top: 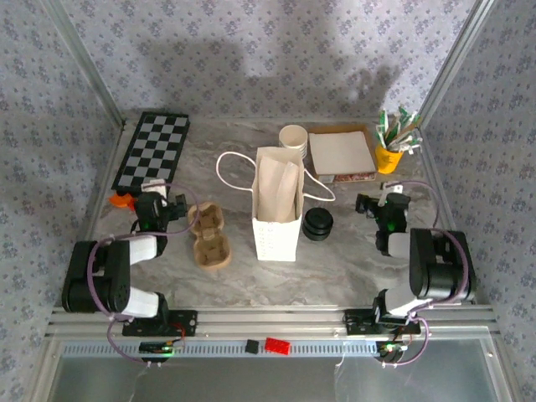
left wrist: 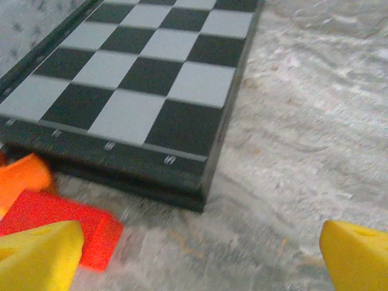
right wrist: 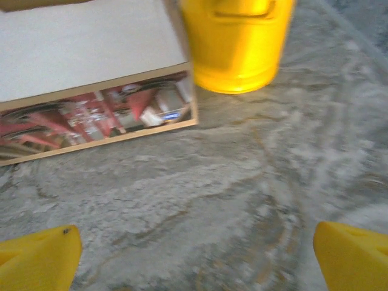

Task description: Pack the takeout coffee

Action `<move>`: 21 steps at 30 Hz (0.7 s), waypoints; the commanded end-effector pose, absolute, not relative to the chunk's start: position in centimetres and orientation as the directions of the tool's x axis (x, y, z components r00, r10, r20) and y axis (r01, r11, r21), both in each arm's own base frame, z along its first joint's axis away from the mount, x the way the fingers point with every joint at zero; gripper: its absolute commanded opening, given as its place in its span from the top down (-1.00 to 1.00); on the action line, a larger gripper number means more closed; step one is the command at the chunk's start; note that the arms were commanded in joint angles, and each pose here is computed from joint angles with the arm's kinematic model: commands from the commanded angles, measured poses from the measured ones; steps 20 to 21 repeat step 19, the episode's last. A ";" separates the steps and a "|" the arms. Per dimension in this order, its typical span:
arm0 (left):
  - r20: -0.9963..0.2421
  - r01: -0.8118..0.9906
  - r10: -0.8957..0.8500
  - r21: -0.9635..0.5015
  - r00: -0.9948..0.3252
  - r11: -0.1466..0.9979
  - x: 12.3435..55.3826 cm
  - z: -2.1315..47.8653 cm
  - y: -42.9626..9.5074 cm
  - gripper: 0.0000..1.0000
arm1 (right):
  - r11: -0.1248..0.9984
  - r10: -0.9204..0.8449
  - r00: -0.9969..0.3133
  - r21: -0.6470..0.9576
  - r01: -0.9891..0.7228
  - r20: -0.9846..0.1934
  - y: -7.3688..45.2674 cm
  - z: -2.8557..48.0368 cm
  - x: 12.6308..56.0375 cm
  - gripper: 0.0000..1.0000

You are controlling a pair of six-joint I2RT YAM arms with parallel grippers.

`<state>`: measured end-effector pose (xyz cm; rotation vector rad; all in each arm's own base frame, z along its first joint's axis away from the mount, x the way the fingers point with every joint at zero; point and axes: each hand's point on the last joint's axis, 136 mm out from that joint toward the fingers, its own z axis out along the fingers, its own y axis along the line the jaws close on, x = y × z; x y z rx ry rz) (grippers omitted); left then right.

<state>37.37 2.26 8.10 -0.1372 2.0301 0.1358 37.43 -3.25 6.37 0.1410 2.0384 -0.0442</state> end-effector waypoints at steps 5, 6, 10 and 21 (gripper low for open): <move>-0.932 -0.127 -0.037 0.010 -0.361 0.992 39.7 9.0 2.1 -0.99 | 0.995 -0.030 -0.374 -0.065 0.082 -0.927 -1.8 8.6 39.0 -0.99; -0.926 -0.127 -0.038 0.011 -0.375 0.992 39.6 8.9 2.1 -1.00 | 0.996 -0.025 -0.371 -0.056 0.073 -0.928 -1.7 8.5 39.1 -0.99; -0.928 -0.126 -0.036 0.011 -0.371 0.992 39.6 8.9 2.1 -1.00 | 0.997 -0.020 -0.379 -0.049 0.066 -0.925 -1.7 8.4 39.1 -0.99; -0.928 -0.124 -0.036 0.011 -0.371 0.992 39.6 9.0 2.0 -1.00 | 0.998 -0.017 -0.383 -0.039 0.051 -0.924 -1.7 8.5 39.2 -0.99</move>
